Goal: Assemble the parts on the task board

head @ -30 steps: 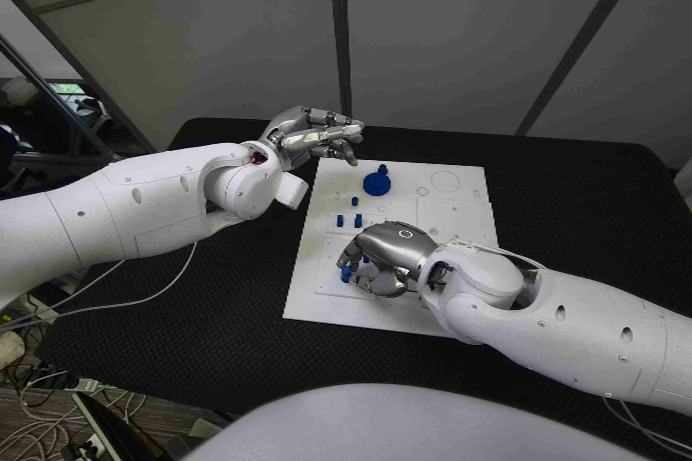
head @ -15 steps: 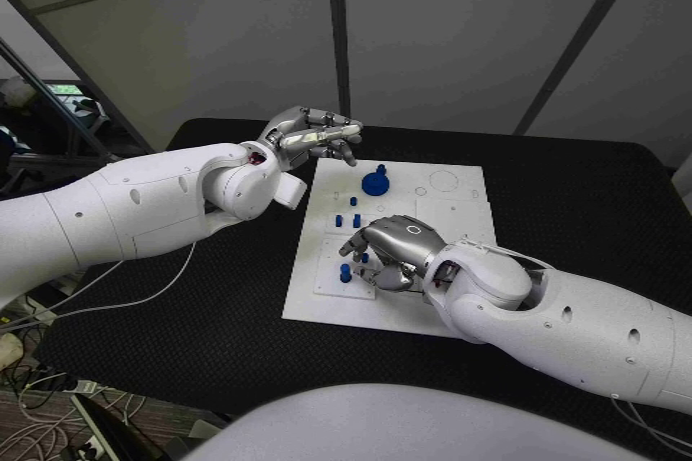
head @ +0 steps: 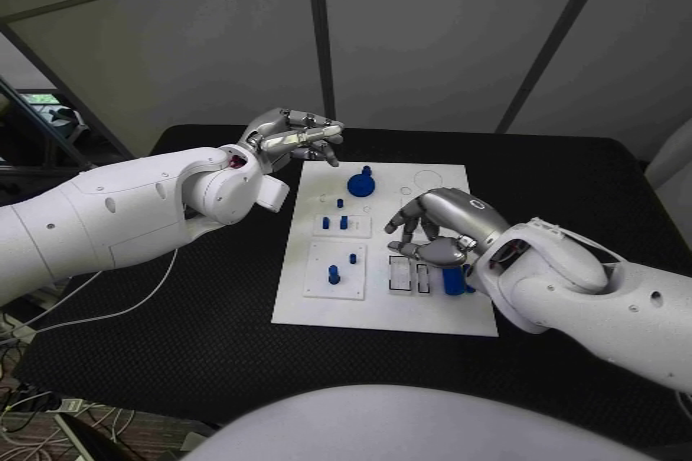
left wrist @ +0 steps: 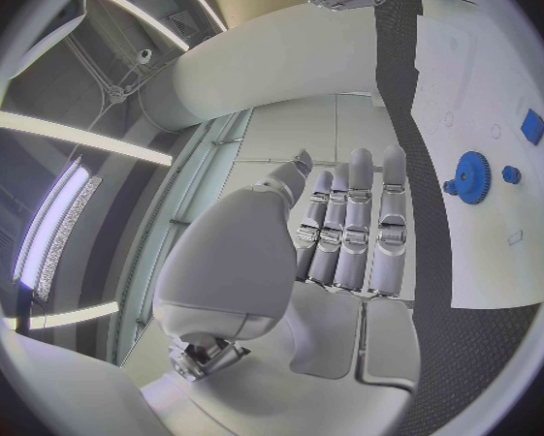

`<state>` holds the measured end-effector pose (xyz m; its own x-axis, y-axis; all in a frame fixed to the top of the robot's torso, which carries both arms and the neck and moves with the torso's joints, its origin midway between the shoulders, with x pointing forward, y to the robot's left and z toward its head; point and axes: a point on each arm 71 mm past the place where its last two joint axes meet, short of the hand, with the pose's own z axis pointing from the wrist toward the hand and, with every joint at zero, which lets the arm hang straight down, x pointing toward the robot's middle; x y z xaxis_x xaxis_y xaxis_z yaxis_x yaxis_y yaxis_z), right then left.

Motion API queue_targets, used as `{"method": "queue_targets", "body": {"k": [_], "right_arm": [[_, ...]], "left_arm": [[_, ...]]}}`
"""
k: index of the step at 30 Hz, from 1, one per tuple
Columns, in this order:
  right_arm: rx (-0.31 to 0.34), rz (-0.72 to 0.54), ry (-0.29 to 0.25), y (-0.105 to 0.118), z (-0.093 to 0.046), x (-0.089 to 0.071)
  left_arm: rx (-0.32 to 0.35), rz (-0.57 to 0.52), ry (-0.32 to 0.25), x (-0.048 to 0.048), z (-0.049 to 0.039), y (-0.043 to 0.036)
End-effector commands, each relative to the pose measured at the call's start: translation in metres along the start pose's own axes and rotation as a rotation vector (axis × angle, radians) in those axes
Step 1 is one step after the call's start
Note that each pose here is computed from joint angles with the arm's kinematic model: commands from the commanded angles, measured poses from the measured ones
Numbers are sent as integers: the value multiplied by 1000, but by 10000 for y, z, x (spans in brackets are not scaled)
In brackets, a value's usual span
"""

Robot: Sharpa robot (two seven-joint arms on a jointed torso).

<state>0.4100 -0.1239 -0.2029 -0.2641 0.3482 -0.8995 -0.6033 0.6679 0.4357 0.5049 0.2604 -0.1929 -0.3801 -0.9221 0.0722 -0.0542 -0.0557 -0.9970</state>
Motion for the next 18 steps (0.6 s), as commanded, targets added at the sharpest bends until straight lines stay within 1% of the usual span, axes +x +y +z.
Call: {"method": "queue_targets", "body": {"k": [1, 2, 5, 9, 14, 18], "right_arm": [[169, 189, 18, -243, -170, -84], [205, 195, 23, -323, -245, -124], [273, 200, 26, -460, -401, -200], [350, 184, 14, -572, -566, -279], [430, 158, -1, -644, -679, -324], [473, 138, 12, -657, -712, -282]], "left_arm": [[10, 10, 7, -9, -7, -14], [10, 11, 5, -16, -11, -12], [9, 13, 1, -29, -18, -5], [5, 12, 1, -29, -24, 16], [4, 11, 2, -22, -31, 26], [4, 11, 0, -26, -36, 27]]}}
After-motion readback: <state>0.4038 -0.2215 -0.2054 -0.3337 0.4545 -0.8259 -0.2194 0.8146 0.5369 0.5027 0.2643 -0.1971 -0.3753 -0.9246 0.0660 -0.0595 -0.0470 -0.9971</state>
